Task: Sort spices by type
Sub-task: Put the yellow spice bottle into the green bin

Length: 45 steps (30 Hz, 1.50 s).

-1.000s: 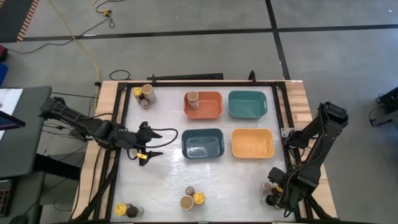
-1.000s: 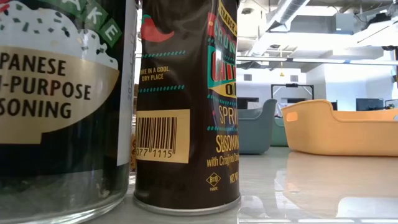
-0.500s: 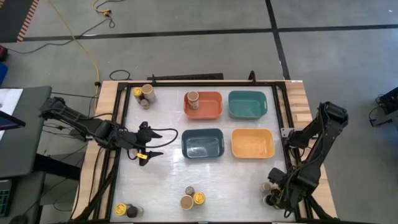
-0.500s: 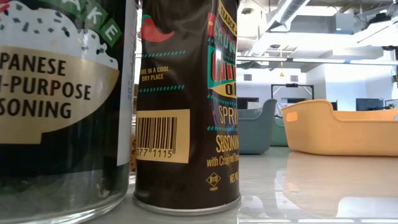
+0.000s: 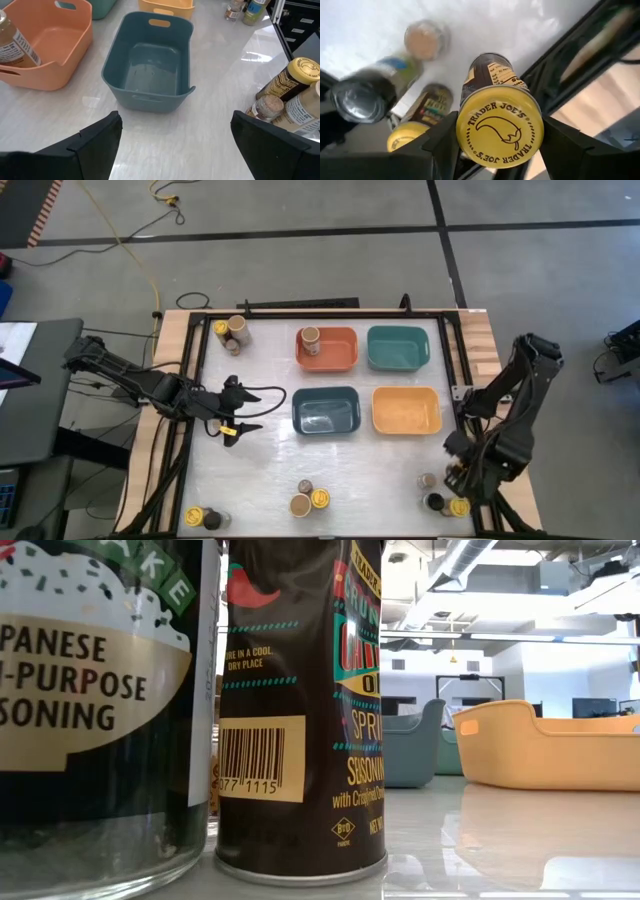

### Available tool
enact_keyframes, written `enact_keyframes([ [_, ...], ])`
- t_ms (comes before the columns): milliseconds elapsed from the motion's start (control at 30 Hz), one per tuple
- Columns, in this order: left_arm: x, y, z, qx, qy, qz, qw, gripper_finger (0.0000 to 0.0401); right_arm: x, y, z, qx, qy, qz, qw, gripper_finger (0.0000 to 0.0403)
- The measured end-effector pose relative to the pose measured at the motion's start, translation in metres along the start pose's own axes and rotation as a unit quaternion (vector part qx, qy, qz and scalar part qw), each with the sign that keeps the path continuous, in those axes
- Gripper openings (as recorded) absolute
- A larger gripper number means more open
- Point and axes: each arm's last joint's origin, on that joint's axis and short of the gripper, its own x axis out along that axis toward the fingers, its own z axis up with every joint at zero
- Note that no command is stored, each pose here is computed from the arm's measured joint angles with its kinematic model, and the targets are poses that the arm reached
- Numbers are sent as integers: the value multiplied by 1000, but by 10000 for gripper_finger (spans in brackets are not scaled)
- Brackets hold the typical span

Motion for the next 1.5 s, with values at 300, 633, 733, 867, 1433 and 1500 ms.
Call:
enact_keyframes([
  [300, 0, 0, 0, 0, -3, 2, 1000, 357, -31, -14, 20, 62, -102, 39, 992, 252],
  [633, 0, 0, 1, 45, -6, 8, 999, 357, -46, -12, 62, 99, -156, 57, 981, 252],
  [733, 0, 0, 1, 41, -6, 9, 999, 357, -48, -12, 77, 100, -160, 50, 981, 252],
  [867, 0, 0, 1, 45, -6, 9, 999, 357, -50, -15, 96, 106, -163, 39, 980, 252],
  [1433, 0, 0, 1, 48, -7, 10, 999, 357, -62, -58, 179, 70, -147, -7, 987, 253],
  [1500, 0, 0, 1, 48, -7, 10, 999, 357, -64, -68, 190, 64, -152, -9, 986, 255],
])
